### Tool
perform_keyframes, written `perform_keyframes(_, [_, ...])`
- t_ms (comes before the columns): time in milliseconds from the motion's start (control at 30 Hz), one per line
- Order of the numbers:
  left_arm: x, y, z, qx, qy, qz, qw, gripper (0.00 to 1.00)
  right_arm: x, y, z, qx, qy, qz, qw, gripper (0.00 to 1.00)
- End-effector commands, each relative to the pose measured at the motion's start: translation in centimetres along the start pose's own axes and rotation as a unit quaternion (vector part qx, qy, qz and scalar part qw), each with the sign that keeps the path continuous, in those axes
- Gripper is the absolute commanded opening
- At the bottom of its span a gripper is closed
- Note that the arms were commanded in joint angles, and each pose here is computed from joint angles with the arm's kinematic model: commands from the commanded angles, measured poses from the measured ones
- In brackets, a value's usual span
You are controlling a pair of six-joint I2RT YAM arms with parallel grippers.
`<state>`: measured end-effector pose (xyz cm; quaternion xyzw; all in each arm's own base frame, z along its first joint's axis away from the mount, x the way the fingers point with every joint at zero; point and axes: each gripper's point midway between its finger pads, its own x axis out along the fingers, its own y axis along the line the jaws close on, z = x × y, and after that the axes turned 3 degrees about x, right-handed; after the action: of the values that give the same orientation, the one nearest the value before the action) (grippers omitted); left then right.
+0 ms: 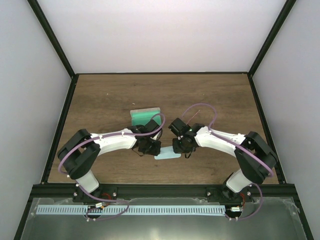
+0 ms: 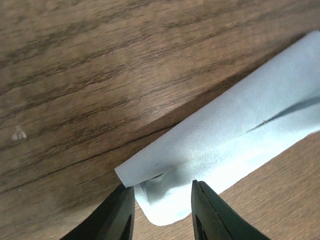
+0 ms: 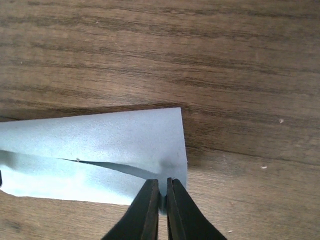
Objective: Organize the sunglasses
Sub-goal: Fold the glasses cleaning cloth at the center of the board.
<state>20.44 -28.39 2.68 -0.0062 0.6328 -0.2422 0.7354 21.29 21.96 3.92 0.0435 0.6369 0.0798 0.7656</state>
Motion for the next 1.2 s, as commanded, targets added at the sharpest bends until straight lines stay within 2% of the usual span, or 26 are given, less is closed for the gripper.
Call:
perform_keyframes(0, [0.1, 0.1, -0.3, -0.001, 0.001, 0.003, 1.0, 0.37, -0.6, 0.3, 0.0, 0.003, -0.007, 0.007, 1.0, 0.1])
perform_keyframes(100, [-0.1, 0.1, -0.1, -0.002, -0.003, 0.005, 1.0, 0.44, -0.8, 0.4, 0.1, 0.002, -0.01, 0.011, 1.0, 0.23])
perform_keyframes(300, [-0.8, 0.0, 0.5, -0.001, -0.018, 0.008, 1.0, 0.45, -1.2, 1.1, 0.9, 0.003, -0.023, 0.021, 1.0, 0.24])
perform_keyframes(467, [-1.1, -0.3, 1.4, -0.005, -0.027, 0.007, 1.0, 0.45, -0.6, 2.2, 1.7, 0.002, -0.02, 0.028, 0.999, 0.07])
perform_keyframes(533, [-1.0, -0.2, 1.7, -0.01, -0.028, 0.008, 1.0, 0.45, -0.1, 2.6, 2.0, 0.0, -0.018, 0.028, 0.999, 0.03])
perform_keyframes(1167, [-1.2, 1.2, 1.9, -0.03, -0.031, 0.009, 0.999, 0.45, 1.3, 2.7, 1.0, 0.001, 0.006, 0.035, 0.999, 0.03])
